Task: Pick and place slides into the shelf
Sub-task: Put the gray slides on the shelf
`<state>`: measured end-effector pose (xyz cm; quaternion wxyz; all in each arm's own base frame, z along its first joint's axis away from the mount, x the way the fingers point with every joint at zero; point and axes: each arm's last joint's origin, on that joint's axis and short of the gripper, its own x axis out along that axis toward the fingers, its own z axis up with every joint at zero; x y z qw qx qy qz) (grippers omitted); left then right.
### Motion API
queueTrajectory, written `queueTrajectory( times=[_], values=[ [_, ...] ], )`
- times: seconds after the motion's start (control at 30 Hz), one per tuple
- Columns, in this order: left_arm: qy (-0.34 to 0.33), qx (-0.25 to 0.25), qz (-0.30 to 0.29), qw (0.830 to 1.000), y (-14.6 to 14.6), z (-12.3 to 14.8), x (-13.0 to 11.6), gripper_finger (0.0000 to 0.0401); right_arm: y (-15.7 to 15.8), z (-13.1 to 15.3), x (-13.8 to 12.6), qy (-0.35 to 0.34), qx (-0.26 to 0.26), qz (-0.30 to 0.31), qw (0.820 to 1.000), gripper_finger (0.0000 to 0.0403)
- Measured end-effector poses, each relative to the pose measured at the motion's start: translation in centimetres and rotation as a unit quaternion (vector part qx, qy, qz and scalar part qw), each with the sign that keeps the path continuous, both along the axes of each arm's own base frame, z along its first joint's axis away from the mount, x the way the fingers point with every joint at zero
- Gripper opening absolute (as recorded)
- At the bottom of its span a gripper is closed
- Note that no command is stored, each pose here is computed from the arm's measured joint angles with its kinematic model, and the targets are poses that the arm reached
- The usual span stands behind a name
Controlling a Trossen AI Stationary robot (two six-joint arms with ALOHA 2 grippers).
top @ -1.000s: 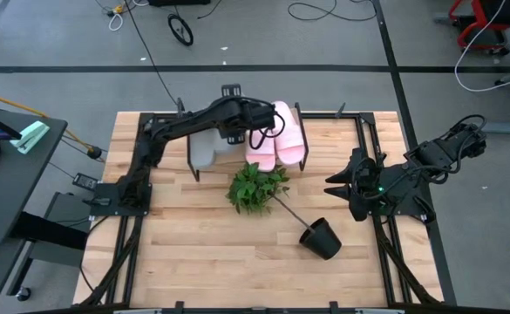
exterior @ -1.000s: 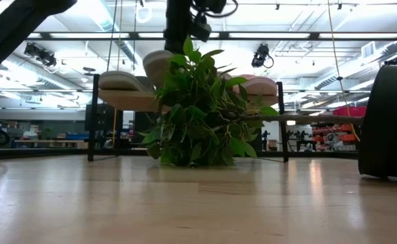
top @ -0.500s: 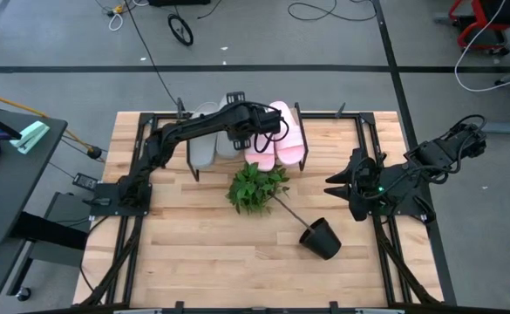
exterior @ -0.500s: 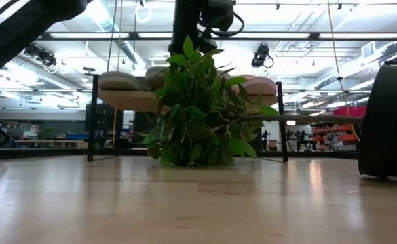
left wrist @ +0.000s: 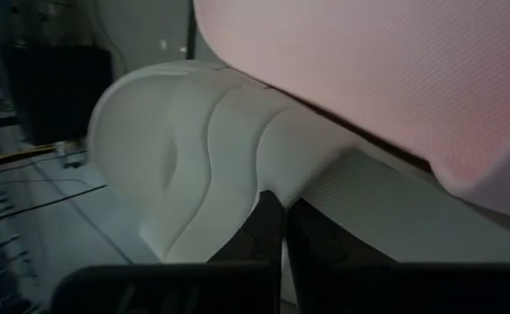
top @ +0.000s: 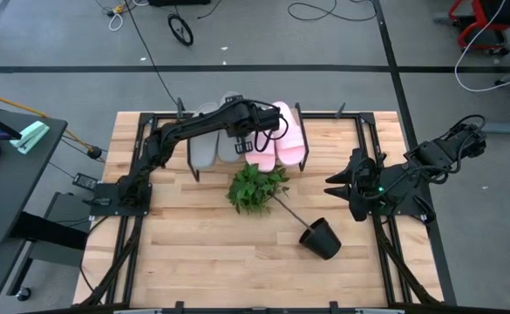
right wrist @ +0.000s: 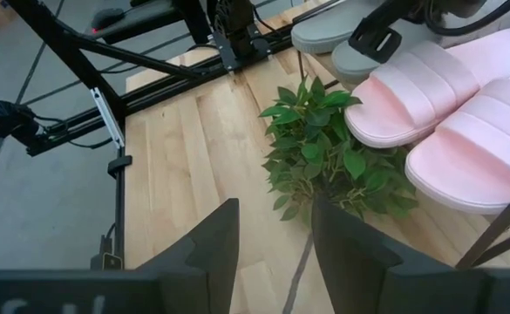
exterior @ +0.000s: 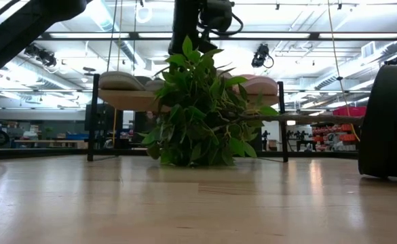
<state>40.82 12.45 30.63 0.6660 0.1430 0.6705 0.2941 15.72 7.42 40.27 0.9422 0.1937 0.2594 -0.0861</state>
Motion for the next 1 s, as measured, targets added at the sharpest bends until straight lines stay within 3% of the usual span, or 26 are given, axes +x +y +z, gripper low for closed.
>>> queueTrajectory(
  times=[0.17,0.3,0.47,0.67,1.0],
  values=[
    [-0.009,-0.024,0.001,1.000,0.1,-0.1,0.0,0.0017,0.0,0.0,0.0,0.000,0.000,0.000,1.000,0.0150],
    [-0.021,-0.032,-0.002,0.999,0.1,-0.1,0.2,0.0061,0.0,0.0,0.0,0.000,0.000,0.000,1.000,0.0150],
    [-0.062,-0.089,-0.006,0.994,0.5,-0.2,0.6,0.0106,0.0,0.0,0.0,0.000,0.000,0.000,1.000,0.0150],
    [-0.057,-0.064,-0.011,0.996,0.6,0.4,0.5,0.0138,0.0,0.0,0.0,0.000,0.000,0.000,1.000,0.0150],
    [-0.080,-0.045,-0.037,0.995,-0.2,4.4,-1.7,0.0178,0.0,0.0,0.0,0.000,-0.010,0.004,1.000,0.0150]
  ],
)
